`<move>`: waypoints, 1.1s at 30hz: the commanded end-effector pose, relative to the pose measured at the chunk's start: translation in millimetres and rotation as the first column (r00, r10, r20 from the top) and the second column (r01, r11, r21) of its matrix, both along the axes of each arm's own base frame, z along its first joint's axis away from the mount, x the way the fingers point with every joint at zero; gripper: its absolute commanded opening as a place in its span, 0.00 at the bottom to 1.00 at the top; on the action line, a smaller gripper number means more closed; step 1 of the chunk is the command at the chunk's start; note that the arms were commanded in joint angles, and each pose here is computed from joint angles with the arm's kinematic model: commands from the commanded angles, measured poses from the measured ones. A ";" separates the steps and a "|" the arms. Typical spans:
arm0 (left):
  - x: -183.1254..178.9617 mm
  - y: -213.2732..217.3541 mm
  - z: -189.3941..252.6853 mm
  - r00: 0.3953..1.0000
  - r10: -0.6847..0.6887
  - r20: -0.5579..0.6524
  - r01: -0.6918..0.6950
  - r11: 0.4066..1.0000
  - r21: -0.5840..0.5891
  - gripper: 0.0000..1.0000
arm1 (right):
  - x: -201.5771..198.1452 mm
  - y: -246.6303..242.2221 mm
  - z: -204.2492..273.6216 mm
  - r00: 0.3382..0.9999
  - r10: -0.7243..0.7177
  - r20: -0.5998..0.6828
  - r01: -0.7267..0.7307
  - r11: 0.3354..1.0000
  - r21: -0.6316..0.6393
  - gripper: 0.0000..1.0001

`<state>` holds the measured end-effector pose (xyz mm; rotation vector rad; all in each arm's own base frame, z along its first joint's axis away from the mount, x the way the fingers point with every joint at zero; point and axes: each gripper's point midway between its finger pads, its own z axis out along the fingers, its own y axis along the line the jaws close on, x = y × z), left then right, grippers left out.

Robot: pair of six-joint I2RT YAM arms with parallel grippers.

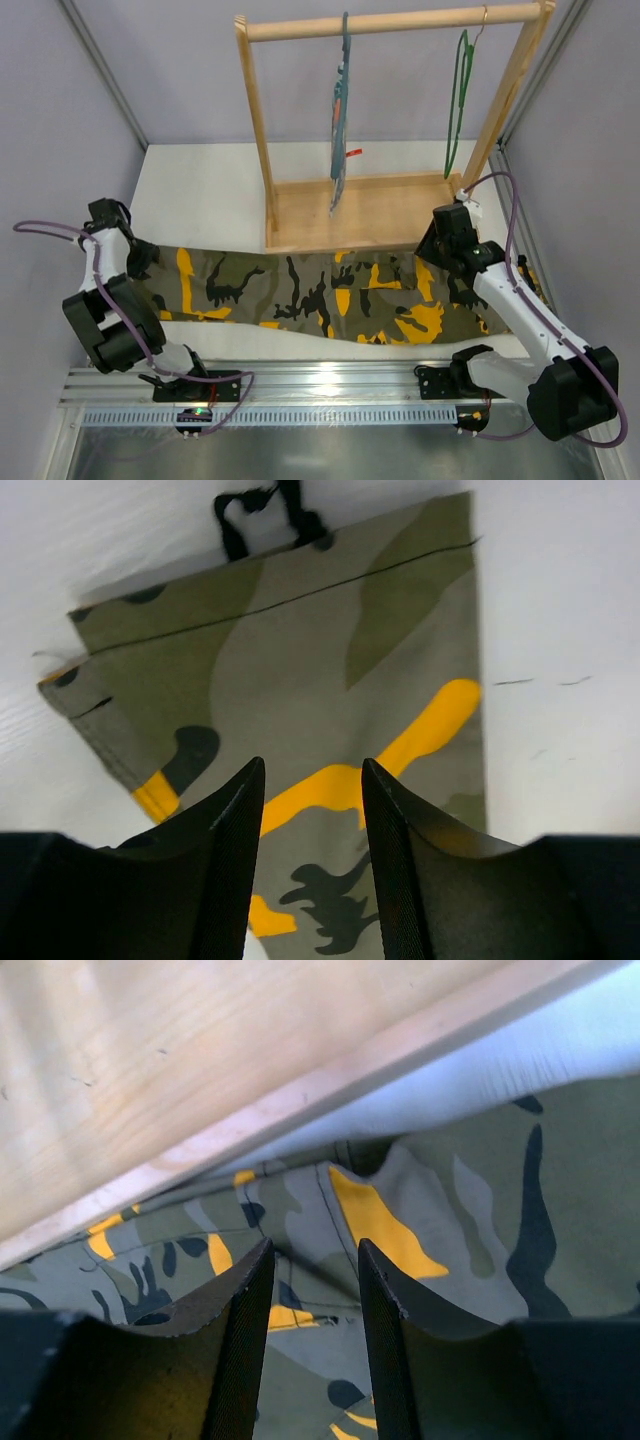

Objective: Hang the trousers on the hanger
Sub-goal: Fold the trousers

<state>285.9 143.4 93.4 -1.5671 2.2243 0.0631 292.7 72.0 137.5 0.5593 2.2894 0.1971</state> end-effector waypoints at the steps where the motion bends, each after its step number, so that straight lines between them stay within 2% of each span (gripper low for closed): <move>1: -36.7 -1.6 -10.5 0.994 0.036 -0.105 -0.033 0.999 0.032 0.44 | -13.7 -5.8 -5.0 0.998 -0.045 -0.032 0.045 0.999 0.007 0.43; 4: -52.6 -10.9 -16.6 0.994 0.040 -0.102 -0.037 0.999 0.030 0.44 | -19.7 -11.0 -4.9 0.995 -0.095 -0.041 0.096 0.995 0.020 0.43; 9: -75.7 -20.4 -23.4 0.988 0.059 -0.142 -0.056 0.998 0.024 0.44 | -22.1 2.0 8.7 0.997 -0.073 0.016 0.071 0.990 0.123 0.43; 11: -85.3 -17.2 -21.7 0.984 0.089 -0.154 -0.081 0.995 0.061 0.44 | -23.9 4.9 6.5 0.998 -0.060 0.015 0.058 0.989 0.137 0.43; 14: -97.8 -19.9 -26.9 0.978 0.132 -0.161 -0.126 0.991 0.050 0.44 | -25.3 8.7 1.8 1.000 -0.027 0.006 0.026 0.990 0.137 0.43; 19: -106.9 -35.5 -37.8 0.967 0.205 -0.155 -0.216 0.974 -0.061 0.43 | -37.5 -16.0 -22.6 0.984 -0.156 -0.084 0.162 0.984 0.076 0.42; 25: -116.3 -34.8 -41.9 0.956 0.240 -0.166 -0.249 0.968 -0.035 0.42 | -44.5 -49.6 -29.2 0.949 -0.299 -0.097 0.308 0.947 0.093 0.43; 29: -121.4 -35.3 -44.8 0.945 0.261 -0.199 -0.275 0.960 -0.047 0.41 | -42.3 -58.1 -25.5 0.948 -0.310 -0.074 0.316 0.942 0.112 0.43; 33: -131.2 -29.6 -52.7 0.921 0.303 -0.243 -0.315 0.949 -0.011 0.38 | -40.0 -54.5 -26.7 0.955 -0.286 -0.077 0.294 0.947 0.128 0.43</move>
